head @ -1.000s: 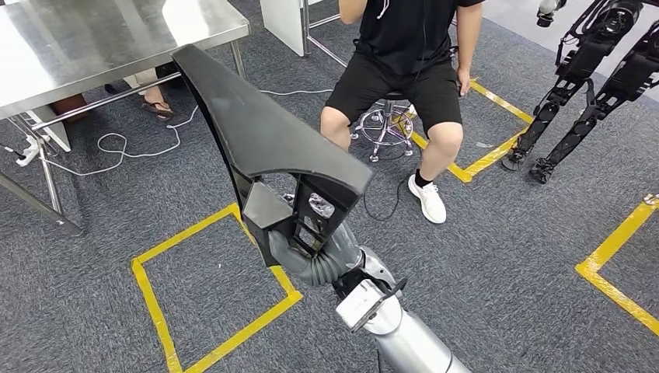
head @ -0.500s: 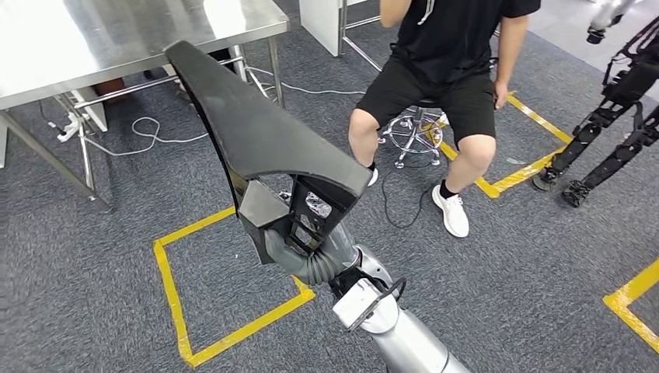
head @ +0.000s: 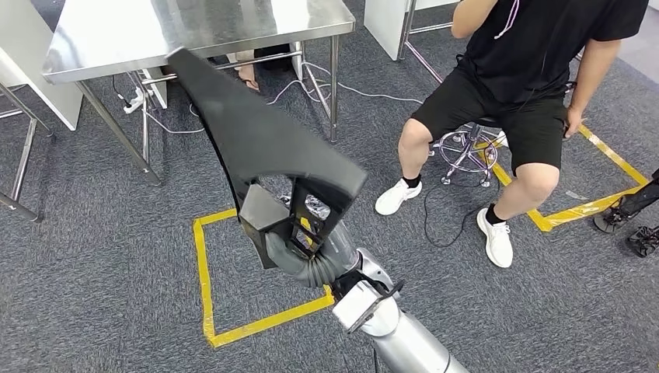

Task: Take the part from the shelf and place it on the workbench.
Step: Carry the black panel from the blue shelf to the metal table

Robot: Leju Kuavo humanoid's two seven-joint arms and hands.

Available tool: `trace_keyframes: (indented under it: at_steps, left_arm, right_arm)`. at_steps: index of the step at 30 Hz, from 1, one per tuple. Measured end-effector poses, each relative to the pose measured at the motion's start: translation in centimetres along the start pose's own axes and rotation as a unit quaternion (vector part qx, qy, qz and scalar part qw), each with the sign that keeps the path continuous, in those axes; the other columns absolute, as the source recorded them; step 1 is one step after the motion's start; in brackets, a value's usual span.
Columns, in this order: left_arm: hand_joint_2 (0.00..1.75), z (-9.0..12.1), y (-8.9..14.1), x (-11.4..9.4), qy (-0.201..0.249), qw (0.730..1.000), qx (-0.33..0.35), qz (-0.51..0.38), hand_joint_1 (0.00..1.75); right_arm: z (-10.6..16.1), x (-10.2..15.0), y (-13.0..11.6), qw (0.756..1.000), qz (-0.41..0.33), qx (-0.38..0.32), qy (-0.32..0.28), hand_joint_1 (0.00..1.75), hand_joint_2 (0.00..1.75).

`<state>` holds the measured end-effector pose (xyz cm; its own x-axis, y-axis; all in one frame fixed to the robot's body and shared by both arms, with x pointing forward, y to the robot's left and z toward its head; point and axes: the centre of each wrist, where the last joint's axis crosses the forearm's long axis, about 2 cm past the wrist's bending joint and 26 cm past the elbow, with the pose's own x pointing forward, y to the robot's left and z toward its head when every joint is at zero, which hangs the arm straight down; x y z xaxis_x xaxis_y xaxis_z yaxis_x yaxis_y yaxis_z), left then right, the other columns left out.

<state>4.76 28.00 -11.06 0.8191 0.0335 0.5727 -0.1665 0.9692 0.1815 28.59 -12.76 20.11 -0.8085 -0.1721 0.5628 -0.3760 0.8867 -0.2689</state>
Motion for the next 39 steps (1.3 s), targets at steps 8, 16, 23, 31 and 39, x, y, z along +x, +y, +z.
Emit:
trace_keyframes:
  at_steps: [8, 16, 23, 31, 39]
  left_arm:
    - [1.75, 0.1, 0.0, -0.1, -0.005, 1.0, 0.0, 0.007, 0.0]
    - [1.75, 0.0, 0.0, 0.1, -0.008, 1.0, -0.004, 0.001, 0.0]
    - [1.75, 0.0, 0.0, 0.1, -0.009, 1.0, -0.002, -0.004, 0.0]
    - [1.75, -0.1, 0.1, 0.1, -0.01, 1.0, -0.004, -0.009, 0.0]
    - [1.75, -0.1, -0.1, 0.2, -0.012, 1.0, -0.007, -0.009, 0.0]
  right_arm:
    - [0.0, 0.0, 0.2, 1.0, -0.007, -0.014, 0.006, 1.75, 1.75]
    - [0.1, 0.1, 0.0, 1.0, 0.005, -0.023, 0.011, 1.75, 1.75]
    - [0.3, 0.0, -0.2, 0.999, 0.013, -0.028, 0.016, 1.75, 1.75]
    - [0.4, 0.1, -0.2, 0.999, 0.016, -0.027, 0.017, 1.75, 1.75]
    - [0.9, 0.1, -0.5, 0.999, 0.02, -0.026, 0.023, 1.75, 1.75]
